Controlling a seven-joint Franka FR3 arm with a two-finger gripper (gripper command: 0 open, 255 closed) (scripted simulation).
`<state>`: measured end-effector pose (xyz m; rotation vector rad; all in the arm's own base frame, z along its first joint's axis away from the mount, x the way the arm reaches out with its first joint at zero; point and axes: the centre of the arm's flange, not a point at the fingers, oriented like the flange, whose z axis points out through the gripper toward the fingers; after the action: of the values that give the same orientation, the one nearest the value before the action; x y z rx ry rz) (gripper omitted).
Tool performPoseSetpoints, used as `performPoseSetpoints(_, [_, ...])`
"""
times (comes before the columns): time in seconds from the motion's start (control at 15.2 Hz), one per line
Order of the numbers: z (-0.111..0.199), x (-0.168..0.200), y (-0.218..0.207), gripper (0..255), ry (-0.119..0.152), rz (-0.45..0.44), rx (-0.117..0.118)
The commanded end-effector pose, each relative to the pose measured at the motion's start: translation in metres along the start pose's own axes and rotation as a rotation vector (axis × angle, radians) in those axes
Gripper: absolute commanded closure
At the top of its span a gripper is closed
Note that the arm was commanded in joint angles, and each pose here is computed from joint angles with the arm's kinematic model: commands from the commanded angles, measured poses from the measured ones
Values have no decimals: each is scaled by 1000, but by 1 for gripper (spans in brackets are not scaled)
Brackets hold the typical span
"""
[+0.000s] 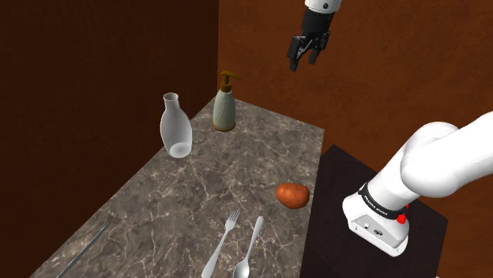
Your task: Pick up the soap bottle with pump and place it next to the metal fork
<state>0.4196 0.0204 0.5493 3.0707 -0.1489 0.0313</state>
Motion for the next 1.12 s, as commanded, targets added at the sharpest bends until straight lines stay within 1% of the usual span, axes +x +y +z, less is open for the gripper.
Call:
performPoseSetpoints(0.0, [9, 26, -15, 0, -2, -7, 3])
performPoseSetpoints(1.06, [68, 196, -127, 0, -16, -61, 17])
